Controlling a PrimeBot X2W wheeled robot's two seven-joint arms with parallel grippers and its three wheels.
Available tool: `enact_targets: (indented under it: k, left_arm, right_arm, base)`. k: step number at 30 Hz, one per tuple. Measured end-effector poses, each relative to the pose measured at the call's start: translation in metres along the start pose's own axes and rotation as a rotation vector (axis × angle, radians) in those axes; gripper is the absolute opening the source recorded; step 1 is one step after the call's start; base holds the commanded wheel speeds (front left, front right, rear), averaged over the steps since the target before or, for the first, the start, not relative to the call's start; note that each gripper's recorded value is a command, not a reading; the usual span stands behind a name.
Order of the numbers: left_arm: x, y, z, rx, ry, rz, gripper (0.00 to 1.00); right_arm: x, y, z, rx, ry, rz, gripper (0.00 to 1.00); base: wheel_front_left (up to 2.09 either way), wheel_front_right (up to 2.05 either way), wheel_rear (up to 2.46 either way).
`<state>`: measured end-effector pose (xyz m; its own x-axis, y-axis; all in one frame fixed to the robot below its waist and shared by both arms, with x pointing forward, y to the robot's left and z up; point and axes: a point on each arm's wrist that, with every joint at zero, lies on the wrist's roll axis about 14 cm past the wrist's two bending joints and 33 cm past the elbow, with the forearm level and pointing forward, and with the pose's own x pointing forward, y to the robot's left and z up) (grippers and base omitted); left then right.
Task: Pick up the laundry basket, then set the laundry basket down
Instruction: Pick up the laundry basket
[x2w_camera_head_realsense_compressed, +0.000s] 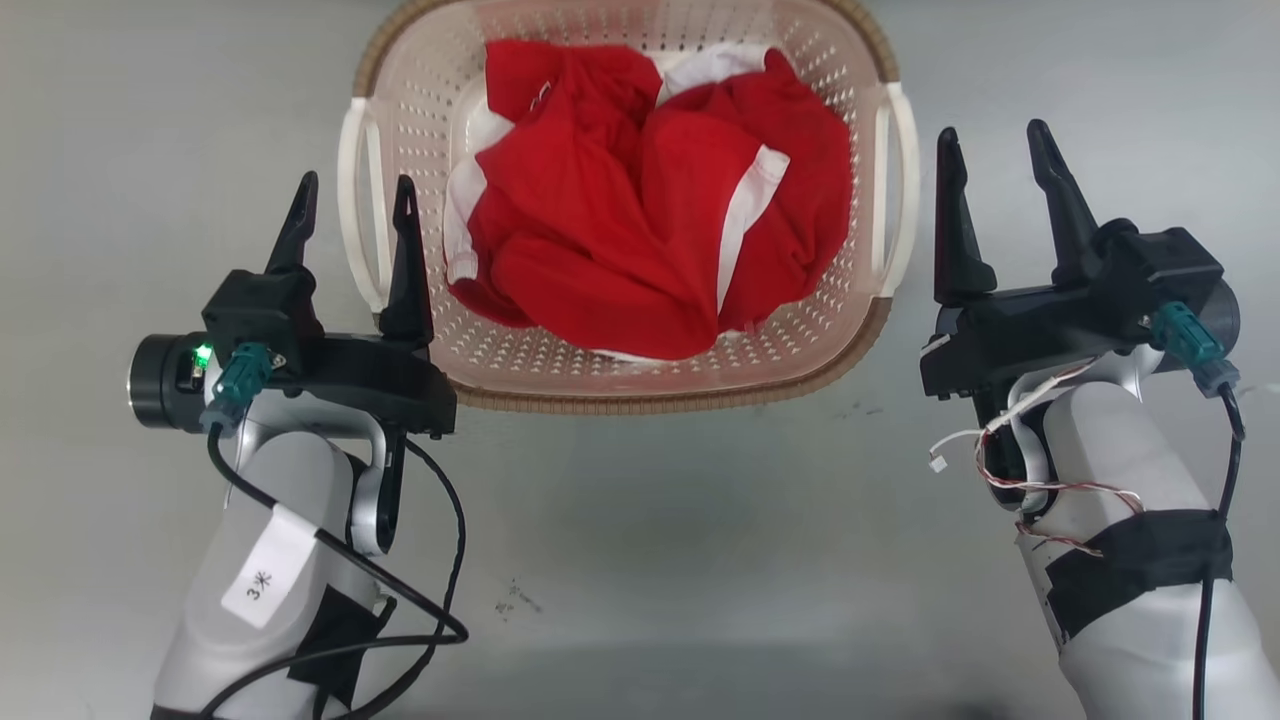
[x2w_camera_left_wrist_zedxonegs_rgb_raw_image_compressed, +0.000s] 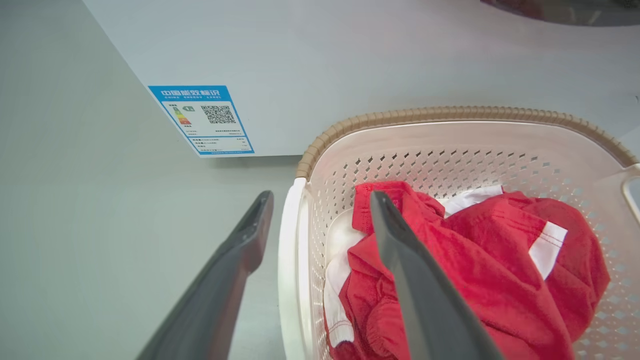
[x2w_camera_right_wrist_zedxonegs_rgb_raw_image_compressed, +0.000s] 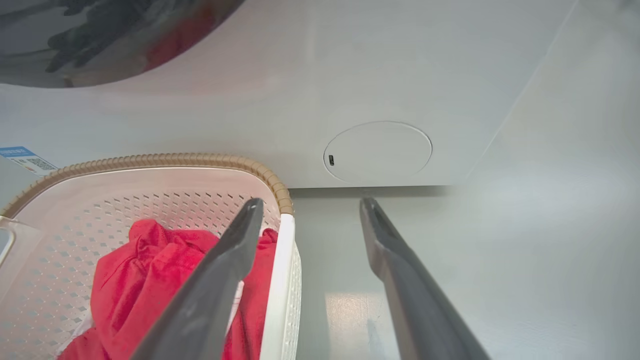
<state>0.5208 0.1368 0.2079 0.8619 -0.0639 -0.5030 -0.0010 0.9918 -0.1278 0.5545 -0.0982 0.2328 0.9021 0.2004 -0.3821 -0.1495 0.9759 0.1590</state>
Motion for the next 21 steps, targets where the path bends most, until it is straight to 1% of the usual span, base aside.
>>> enact_targets:
  k: [6, 9, 21]
  left_arm:
    - [0.004, 0.011, -0.03, -0.001, 0.073, 0.027, 1.0]
    - [0.006, 0.014, -0.038, 0.0, 0.095, 0.036, 1.0]
    - [0.016, 0.017, -0.06, -0.008, 0.171, 0.024, 1.0]
  right_arm:
    - [0.005, 0.001, -0.03, 0.002, 0.065, 0.006, 1.0]
    - [0.006, 0.003, -0.043, 0.002, 0.096, 0.014, 1.0]
    - [0.015, 0.005, -0.069, -0.017, 0.174, 0.029, 1.0]
  base:
    - [0.0, 0.0, 0.0]
    - [0.0, 0.0, 0.0]
    - [0.0, 0.0, 0.0]
